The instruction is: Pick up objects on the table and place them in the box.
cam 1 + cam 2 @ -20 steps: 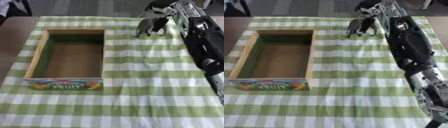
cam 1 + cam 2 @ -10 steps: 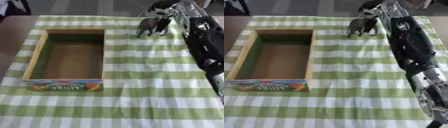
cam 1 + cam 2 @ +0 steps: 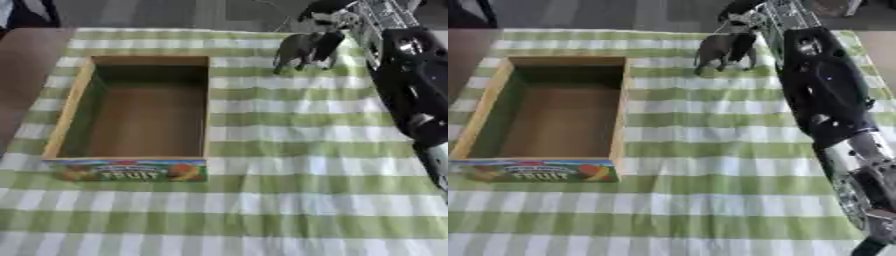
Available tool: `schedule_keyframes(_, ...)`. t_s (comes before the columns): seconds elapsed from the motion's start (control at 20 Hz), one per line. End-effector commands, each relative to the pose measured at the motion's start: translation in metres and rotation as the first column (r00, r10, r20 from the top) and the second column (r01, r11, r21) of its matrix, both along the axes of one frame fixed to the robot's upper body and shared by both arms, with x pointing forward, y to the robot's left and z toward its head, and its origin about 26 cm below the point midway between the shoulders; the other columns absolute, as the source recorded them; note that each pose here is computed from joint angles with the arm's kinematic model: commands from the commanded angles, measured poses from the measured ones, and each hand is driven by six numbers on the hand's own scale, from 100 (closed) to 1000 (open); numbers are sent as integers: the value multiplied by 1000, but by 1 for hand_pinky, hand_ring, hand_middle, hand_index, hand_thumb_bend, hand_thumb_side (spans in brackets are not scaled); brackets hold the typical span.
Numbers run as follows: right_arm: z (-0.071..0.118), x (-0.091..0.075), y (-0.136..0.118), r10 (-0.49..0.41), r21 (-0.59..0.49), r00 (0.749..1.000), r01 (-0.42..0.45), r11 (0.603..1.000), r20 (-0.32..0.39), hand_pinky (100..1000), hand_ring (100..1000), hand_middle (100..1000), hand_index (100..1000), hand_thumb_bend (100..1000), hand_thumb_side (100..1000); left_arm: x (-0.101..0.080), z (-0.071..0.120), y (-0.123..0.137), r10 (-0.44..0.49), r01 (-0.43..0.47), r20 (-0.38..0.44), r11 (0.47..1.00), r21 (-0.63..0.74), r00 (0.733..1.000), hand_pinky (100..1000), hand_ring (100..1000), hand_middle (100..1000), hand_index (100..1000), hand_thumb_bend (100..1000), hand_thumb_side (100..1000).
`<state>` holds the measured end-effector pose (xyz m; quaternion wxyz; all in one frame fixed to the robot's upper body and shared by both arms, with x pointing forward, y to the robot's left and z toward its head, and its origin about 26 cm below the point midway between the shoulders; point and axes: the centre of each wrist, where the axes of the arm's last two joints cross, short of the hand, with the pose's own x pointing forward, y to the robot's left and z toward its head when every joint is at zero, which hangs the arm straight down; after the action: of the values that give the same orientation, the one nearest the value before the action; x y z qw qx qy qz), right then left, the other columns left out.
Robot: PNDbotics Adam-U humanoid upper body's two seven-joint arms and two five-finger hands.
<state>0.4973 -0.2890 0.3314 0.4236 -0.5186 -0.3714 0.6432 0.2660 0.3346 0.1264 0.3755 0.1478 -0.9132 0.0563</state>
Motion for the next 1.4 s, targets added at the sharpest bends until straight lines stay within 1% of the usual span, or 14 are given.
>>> schedule_keyframes(0.05, 18, -3, 1, -2, -8, 1000, 2, 1000, 25, 976, 1000, 1000, 1000, 297, 399, 0, 6, 1, 2, -2, 16, 1000, 17, 1000, 335, 366, 712, 563, 100, 797)
schedule_keyframes(0.3, 19, -2, 3, -22, -22, 1000, 22, 1000, -3, 979, 1000, 1000, 1000, 297, 390, 0, 6, 1, -3, 3, 18, 1000, 17, 1000, 335, 366, 713, 562, 100, 801)
schedule_keyframes(0.35, 18, -2, 3, -26, -26, 1000, 25, 999, -8, 978, 1000, 1000, 1000, 314, 381, 1, 6, 0, -4, 4, 18, 1000, 16, 1000, 335, 366, 713, 562, 100, 802)
schedule_keyframes(0.4, 17, -1, 3, -31, -34, 999, 30, 999, -14, 977, 1000, 1000, 1000, 297, 386, 1, 6, 0, -5, 4, 18, 1000, 16, 1000, 335, 366, 713, 562, 100, 803)
schedule_keyframes(0.6, 13, 0, 4, -44, -56, 999, 43, 998, -23, 968, 1000, 1000, 1000, 279, 380, 1, 6, 1, -2, 2, 16, 1000, 12, 1000, 335, 366, 714, 561, 100, 806)
schedule_keyframes(0.7, 13, 0, 5, -40, -58, 999, 39, 998, -14, 960, 1000, 962, 1000, 258, 385, 1, 6, 1, -2, 2, 16, 1000, 11, 1000, 335, 366, 714, 562, 100, 808)
schedule_keyframes(0.75, 13, 0, 6, -36, -55, 999, 35, 998, -8, 956, 1000, 938, 991, 241, 387, 1, 6, 1, -2, 2, 16, 1000, 11, 1000, 335, 366, 714, 561, 100, 808)
schedule_keyframes(0.8, 13, 0, 6, -32, -54, 999, 32, 998, -5, 953, 1000, 923, 961, 233, 384, 1, 6, 1, -3, 3, 16, 1000, 11, 1000, 335, 366, 714, 561, 100, 809)
schedule_keyframes(0.85, 13, 0, 6, -30, -53, 1000, 29, 998, -5, 952, 1000, 919, 954, 232, 384, 1, 6, 0, -4, 4, 16, 1000, 11, 1000, 335, 366, 714, 561, 100, 809)
schedule_keyframes(0.9, 12, 1, 5, -28, -53, 1000, 28, 998, -5, 947, 993, 906, 916, 205, 380, 1, 6, 0, -4, 4, 15, 1000, 12, 1000, 336, 367, 714, 561, 100, 808)
schedule_keyframes(1.05, 11, 1, 4, -25, -51, 1000, 25, 998, 1, 940, 981, 890, 895, 157, 371, 1, 6, 1, -2, 2, 14, 1000, 12, 1000, 336, 366, 714, 561, 100, 809)
schedule_keyframes(1.1, 11, 1, 4, -23, -51, 1000, 23, 998, 5, 937, 974, 874, 877, 100, 357, 1, 6, 1, -2, 2, 13, 1000, 12, 1000, 336, 366, 715, 560, 100, 809)
schedule_keyframes(1.15, 11, 1, 4, -22, -52, 1000, 22, 998, 10, 937, 974, 874, 877, 100, 357, 1, 6, 1, -3, 3, 12, 1000, 12, 1000, 336, 366, 715, 560, 100, 809)
schedule_keyframes(1.4, 11, 2, 4, -13, -58, 999, 15, 998, 32, 927, 957, 825, 817, 100, 321, 1, 6, 1, -1, 1, 12, 1000, 12, 1000, 337, 366, 715, 560, 100, 809)
